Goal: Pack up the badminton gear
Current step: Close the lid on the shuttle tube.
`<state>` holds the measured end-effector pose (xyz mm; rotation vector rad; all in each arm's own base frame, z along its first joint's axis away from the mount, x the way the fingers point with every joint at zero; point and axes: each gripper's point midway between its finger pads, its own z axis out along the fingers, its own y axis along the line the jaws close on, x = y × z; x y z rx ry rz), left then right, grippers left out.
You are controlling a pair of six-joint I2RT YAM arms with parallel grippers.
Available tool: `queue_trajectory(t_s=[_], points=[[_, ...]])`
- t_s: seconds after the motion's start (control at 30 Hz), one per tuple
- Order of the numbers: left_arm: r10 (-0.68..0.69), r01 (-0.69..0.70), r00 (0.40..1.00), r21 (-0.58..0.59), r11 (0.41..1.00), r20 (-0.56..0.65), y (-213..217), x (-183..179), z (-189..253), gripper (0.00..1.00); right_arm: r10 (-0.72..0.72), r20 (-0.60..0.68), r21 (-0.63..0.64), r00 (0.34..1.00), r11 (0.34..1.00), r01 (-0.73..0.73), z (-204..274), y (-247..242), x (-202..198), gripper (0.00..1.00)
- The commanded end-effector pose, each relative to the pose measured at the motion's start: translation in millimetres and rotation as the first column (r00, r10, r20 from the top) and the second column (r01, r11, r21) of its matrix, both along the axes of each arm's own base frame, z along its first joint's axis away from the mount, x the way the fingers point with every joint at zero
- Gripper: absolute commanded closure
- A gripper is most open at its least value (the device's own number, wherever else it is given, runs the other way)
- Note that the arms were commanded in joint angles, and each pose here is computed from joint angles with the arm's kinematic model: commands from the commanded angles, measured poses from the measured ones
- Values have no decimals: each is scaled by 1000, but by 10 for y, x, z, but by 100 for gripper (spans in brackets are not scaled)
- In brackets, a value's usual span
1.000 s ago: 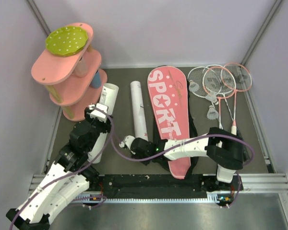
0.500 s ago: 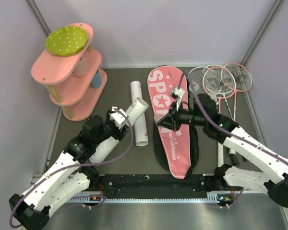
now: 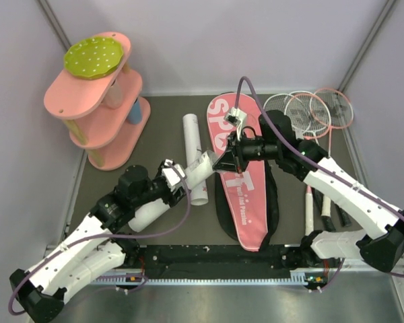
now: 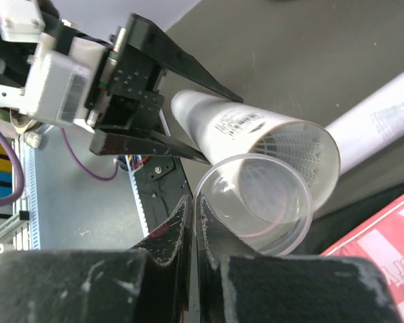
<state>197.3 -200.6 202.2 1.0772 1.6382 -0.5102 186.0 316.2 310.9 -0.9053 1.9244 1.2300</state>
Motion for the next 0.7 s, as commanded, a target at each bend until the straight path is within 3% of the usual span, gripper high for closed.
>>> queue_trajectory(t_s=[0.0,0.37,0.67], points=[[-44,52,992,-61,997,122,-74,-29,361,100,-6,17,13,1000,1000,6,134,-43,10,100],[-115,130,981,-93,987,156,-136,-178,446,100,8,-40,64,999,998,-6,125,-54,86,100],[-138,156,976,-100,983,170,-161,-217,475,100,110,-96,128,989,987,-97,146,-12,-73,100]])
